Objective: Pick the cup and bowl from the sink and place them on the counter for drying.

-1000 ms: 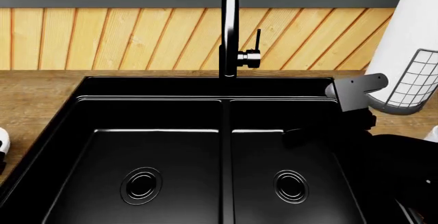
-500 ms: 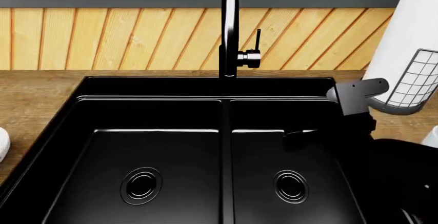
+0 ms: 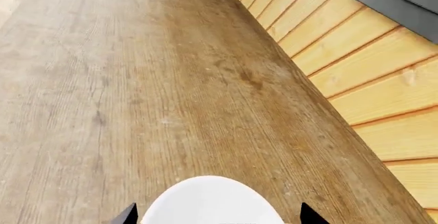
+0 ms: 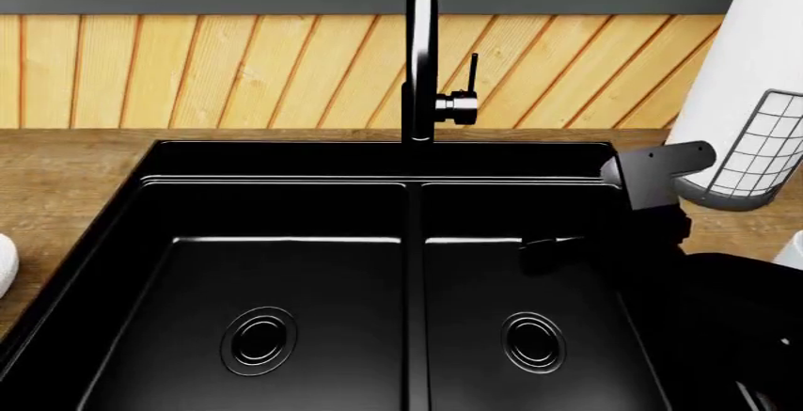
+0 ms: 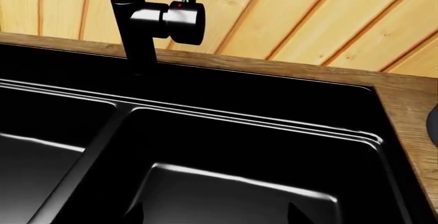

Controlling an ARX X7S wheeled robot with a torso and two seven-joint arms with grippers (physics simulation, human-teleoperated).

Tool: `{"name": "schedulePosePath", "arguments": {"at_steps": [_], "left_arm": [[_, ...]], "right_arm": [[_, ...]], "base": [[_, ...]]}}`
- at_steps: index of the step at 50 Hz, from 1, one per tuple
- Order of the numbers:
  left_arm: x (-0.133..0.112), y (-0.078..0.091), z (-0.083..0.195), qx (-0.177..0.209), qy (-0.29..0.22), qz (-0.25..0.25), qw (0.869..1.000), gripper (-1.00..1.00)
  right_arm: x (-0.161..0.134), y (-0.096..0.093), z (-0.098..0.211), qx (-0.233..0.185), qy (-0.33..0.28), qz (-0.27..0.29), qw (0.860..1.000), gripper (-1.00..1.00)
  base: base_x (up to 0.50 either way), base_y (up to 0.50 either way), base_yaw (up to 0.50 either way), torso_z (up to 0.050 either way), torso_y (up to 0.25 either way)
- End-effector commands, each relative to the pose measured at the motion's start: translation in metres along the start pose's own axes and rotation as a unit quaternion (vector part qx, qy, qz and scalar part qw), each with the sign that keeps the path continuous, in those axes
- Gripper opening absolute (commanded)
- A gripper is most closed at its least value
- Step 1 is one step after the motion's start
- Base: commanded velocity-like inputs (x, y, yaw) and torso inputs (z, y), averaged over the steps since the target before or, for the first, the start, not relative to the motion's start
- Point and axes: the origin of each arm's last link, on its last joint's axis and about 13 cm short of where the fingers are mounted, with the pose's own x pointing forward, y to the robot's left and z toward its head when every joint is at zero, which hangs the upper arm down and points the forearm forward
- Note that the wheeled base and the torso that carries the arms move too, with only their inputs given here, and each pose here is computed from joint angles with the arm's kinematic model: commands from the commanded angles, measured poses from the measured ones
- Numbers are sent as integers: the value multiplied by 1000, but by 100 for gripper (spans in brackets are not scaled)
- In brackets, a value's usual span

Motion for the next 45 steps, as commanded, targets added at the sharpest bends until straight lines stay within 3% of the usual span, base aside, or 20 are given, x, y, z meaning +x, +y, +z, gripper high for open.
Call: {"name": "schedulePosePath", "arguments": {"at_steps": [1, 5, 6, 8, 9, 11, 13, 14, 18, 19, 20, 23, 24, 27, 37, 39, 45], "left_arm": [[-15, -5, 15, 16, -31, -54, 998, 100], [-27, -14, 30, 37, -30, -112, 993, 100], [-27, -15, 34, 57, -26, -129, 990, 100], [-16, -7, 46, 80, -16, -175, 981, 100], [-24, -13, 28, 87, -15, -183, 979, 100], [-28, -14, 36, 107, -30, -222, 969, 100], [-37, -21, 27, 128, -38, -254, 958, 100], [-42, -24, 14, 140, -36, -278, 950, 100], [-46, -27, 13, 162, -17, -330, 930, 100], [-48, -29, 6, 182, -7, -376, 908, 100], [-48, -29, 5, 186, 0, -393, 901, 100], [-48, -26, 2, 182, 15, -411, 893, 100], [-48, -26, 0, 195, 20, -431, 881, 100], [-49, -24, 0, 205, 18, -448, 870, 100], [-49, -24, -2, 235, 31, -473, 849, 100], [-50, -23, -3, 251, 42, -483, 838, 100], [-56, -27, -6, 265, 82, -493, 824, 100]], "right_arm": [[0, -1, 0, 1, -1, -1, 1000, 100], [0, -1, 0, 2, -2, -1, 1000, 100], [-1, -1, 0, 2, -2, -1, 1000, 100], [-1, -1, 0, 2, -2, -1, 1000, 100], [-1, -1, 0, 1, -2, -2, 1000, 100], [-2, -1, 1, 2, -4, -3, 1000, 100], [-3, -1, 2, 3, -5, -3, 1000, 100], [-3, -1, 2, 2, -5, -3, 1000, 100], [-3, -1, 1, 3, -6, -3, 1000, 100], [-3, -1, 1, 3, -7, -4, 1000, 100], [-3, -1, 1, 4, -8, -4, 1000, 100], [-3, 0, -2, 7, -7, -1, 1000, 100], [-3, -1, -2, 6, -5, -2, 1000, 100], [-2, -1, -1, 6, -5, -3, 1000, 100], [-2, 0, -1, 5, -6, 0, 1000, 100], [-2, 0, 0, 4, -7, -1, 1000, 100], [-3, 1, 2, 2, -16, -5, 1000, 100]], "base": [[0, 0, 0, 0, 0], [0, 0, 0, 0, 0], [0, 0, 0, 0, 0], [0, 0, 0, 0, 0], [0, 0, 0, 0, 0], [0, 0, 0, 0, 0], [0, 0, 0, 0, 0], [0, 0, 0, 0, 0], [0, 0, 0, 0, 0], [0, 0, 0, 0, 0], [0, 0, 0, 0, 0], [0, 0, 0, 0, 0], [0, 0, 0, 0, 0], [0, 0, 0, 0, 0], [0, 0, 0, 0, 0], [0, 0, 0, 0, 0], [0, 0, 0, 0, 0]]}}
